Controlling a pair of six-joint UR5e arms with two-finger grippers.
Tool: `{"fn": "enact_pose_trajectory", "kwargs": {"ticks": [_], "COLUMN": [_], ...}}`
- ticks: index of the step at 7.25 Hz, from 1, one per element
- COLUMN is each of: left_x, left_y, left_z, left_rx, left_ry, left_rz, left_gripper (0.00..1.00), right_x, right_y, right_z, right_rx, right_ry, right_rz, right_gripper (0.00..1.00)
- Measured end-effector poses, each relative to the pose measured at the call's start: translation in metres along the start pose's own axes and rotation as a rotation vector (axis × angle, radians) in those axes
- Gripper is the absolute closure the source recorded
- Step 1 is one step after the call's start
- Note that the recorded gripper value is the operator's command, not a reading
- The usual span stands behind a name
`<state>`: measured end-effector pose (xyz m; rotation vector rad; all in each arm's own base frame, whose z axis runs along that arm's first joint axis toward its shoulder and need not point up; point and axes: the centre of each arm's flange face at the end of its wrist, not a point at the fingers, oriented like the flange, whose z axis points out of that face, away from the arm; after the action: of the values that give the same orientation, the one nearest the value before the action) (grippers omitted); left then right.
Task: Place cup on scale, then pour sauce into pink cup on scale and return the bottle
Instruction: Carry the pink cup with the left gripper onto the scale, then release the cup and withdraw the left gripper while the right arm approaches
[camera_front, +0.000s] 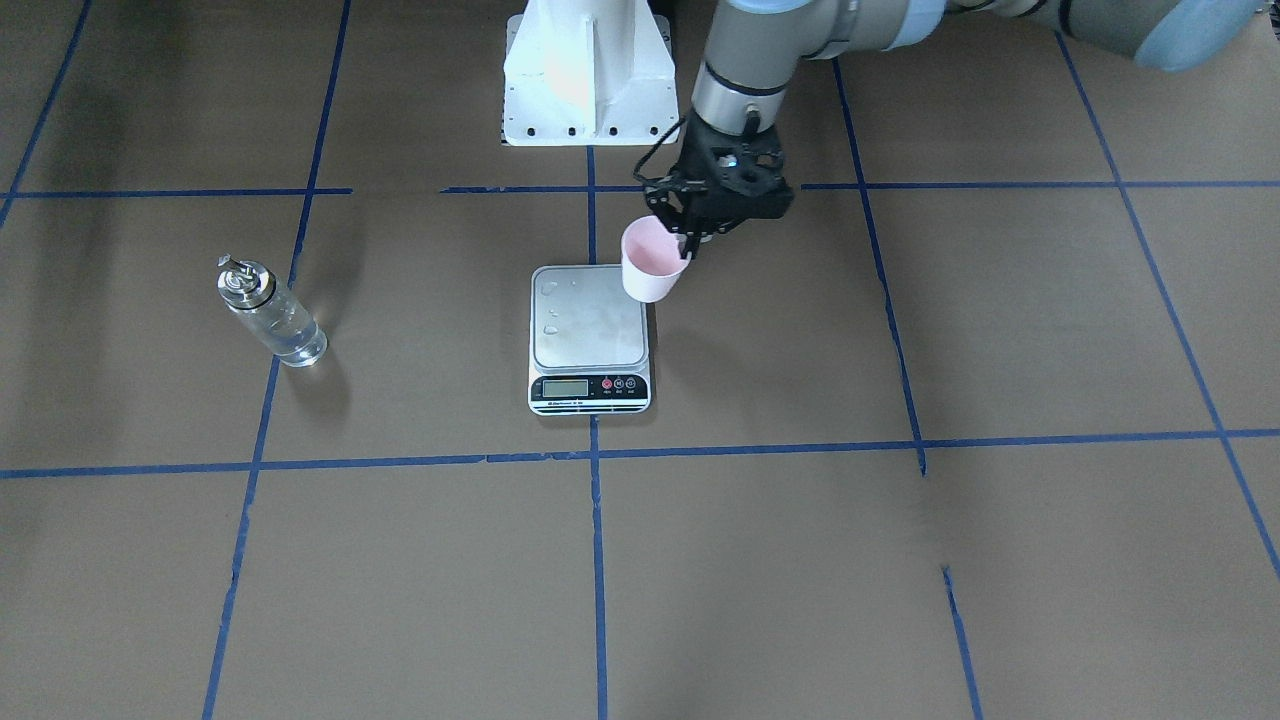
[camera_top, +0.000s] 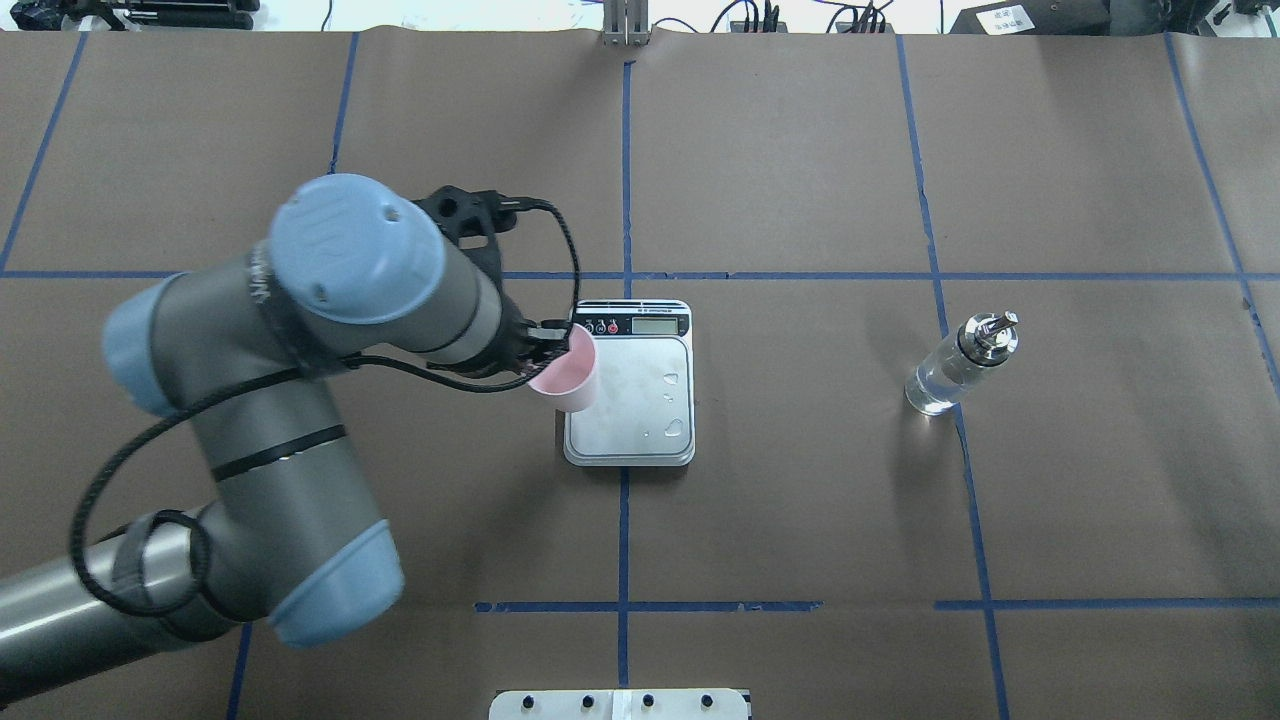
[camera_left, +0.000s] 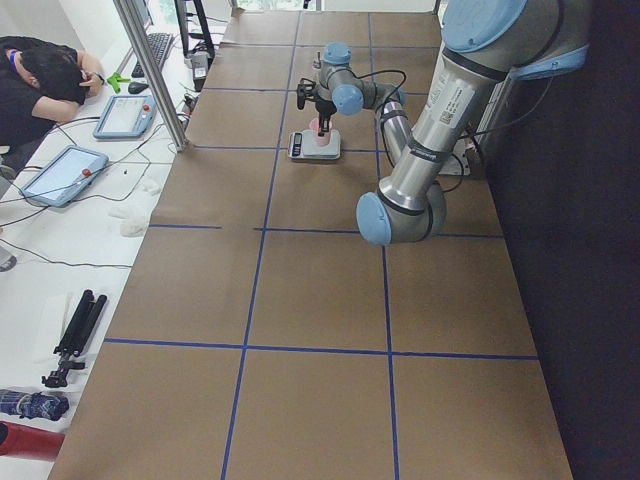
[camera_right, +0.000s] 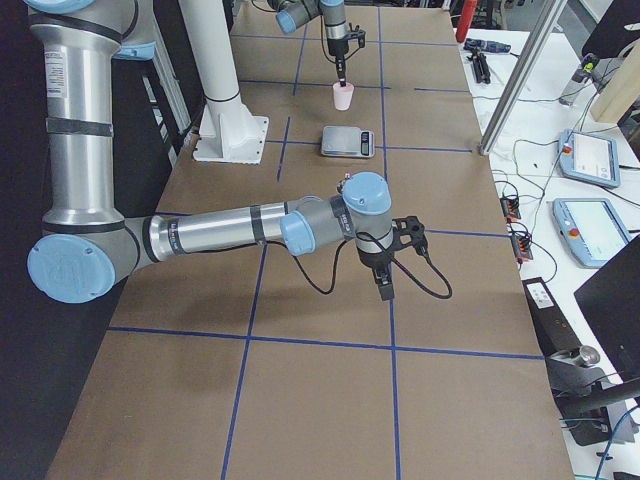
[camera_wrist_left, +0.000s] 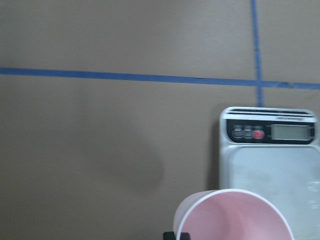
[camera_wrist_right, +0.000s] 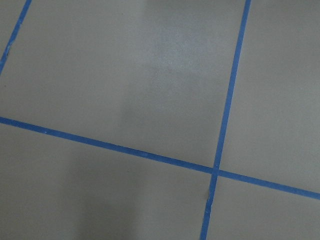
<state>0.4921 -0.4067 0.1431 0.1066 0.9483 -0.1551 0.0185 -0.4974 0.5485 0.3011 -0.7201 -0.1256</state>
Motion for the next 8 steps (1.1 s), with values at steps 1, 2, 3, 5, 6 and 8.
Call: {"fn": "enact_pose_trajectory", "kwargs": {"ticks": [1, 2, 3, 5, 6, 8], "left_x": [0.026, 0.036, 0.039, 0.037, 0.036, 0.034], "left_y": [0.003, 0.003, 0.002, 0.0, -0.001, -0.003], "left_z": [0.012, 0.02, 0.026, 0.038, 0.041, 0.046], "left_rx": [-0.012, -0.016, -0.017, -0.017, -0.015, -0.006], "left_ry": [0.002, -0.001, -0.007, -0.02, -0.023, -0.023], "left_rz": [-0.026, -0.037, -0.04, -0.043, -0.043, -0.041], "left_gripper": [1.0, 1.0, 0.97, 0.92, 0.81, 0.42], "right_x": [0.0, 0.0, -0.001, -0.001, 0.0, 0.0], "right_y": [-0.001, -0.001, -0.001, -0.001, 0.0, 0.001], "right_z": [0.0, 0.0, -0.001, -0.001, 0.0, -0.001], "right_rx": [0.001, 0.001, 0.002, 0.002, 0.0, 0.0], "right_ry": [0.0, 0.0, 0.0, 0.0, 0.0, 0.001], "right_rz": [-0.001, -0.001, -0.002, -0.002, -0.001, 0.0], "right_gripper": [0.0, 0.0, 0.0, 0.0, 0.0, 0.0]}}
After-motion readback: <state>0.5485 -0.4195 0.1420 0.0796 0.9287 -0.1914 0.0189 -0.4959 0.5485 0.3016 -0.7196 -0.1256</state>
